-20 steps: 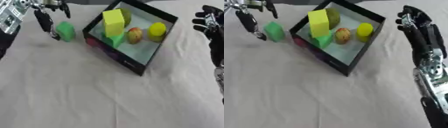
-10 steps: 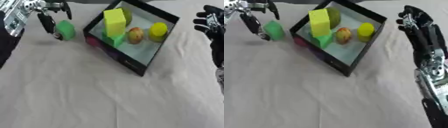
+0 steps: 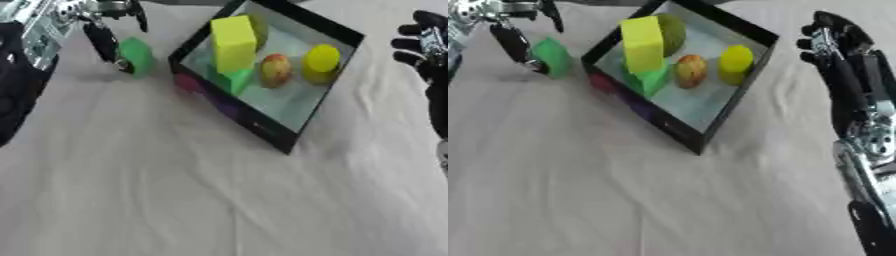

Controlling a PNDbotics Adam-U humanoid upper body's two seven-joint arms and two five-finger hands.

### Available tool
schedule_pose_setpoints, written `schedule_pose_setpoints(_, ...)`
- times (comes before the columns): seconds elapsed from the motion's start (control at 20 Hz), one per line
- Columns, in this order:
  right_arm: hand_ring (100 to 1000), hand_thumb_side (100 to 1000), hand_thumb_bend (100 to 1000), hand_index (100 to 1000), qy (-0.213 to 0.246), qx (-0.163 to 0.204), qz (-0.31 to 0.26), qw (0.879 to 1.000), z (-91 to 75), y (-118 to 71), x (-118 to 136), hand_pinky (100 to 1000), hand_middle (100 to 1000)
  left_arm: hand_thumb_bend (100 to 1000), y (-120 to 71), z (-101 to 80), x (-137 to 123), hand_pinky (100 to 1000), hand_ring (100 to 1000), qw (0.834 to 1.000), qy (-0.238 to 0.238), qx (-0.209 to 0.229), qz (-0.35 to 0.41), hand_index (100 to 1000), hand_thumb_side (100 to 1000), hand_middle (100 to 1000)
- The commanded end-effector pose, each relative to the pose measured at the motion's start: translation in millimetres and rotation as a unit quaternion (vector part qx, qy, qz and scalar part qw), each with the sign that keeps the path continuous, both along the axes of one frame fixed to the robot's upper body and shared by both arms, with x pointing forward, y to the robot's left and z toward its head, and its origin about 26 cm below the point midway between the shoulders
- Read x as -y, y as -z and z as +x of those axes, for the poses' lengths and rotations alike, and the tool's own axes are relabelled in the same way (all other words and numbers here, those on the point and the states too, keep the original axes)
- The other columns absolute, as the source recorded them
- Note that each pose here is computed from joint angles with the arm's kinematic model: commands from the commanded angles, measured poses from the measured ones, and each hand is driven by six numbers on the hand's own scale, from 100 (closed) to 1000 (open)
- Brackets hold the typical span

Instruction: Pick up objects on the table and place them in the box.

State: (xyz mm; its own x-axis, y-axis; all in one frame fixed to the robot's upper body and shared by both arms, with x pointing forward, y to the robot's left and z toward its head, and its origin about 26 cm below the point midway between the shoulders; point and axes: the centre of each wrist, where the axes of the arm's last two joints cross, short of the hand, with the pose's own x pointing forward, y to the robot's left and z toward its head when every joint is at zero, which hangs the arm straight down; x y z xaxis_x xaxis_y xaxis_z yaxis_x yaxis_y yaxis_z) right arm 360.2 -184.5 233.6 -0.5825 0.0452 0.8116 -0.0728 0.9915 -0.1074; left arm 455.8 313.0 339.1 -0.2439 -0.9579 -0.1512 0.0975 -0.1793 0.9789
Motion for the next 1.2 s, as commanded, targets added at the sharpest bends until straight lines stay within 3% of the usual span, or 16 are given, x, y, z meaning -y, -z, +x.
schedule_pose_setpoints(0.05,768,602,100,826,-0.008,0.019,0.0,1.0,-3.6,-11.7,-1.5,805,713,575,-14.9,-2.3,-5.1,792,887,1.0,-0.007,0.028,-0.005,748,100,790)
schedule_pose_setpoints(0.3,768,604,100,826,-0.01,0.02,-0.001,1.0,-3.9,-12.6,-2.6,805,714,514,-8.6,1.3,-6.0,779,877,1.0,-0.005,0.029,-0.011,729,100,767)
schedule_pose_setpoints(0.75,769,612,100,827,-0.007,0.018,-0.007,1.0,-3.6,-10.9,-1.1,806,715,404,-18.9,-1.4,-1.4,687,760,0.999,0.0,0.041,-0.014,619,100,583)
schedule_pose_setpoints(1.0,769,614,100,827,-0.002,0.015,-0.009,1.0,-2.9,-8.4,1.7,805,715,365,-39.5,-8.6,8.9,661,727,0.997,0.02,0.073,-0.015,597,100,561)
schedule_pose_setpoints(1.2,770,615,100,827,0.003,0.011,-0.011,1.0,-2.5,-5.5,4.7,805,715,355,-70.8,-21.1,39.4,640,713,0.991,0.074,0.113,-0.018,591,100,554)
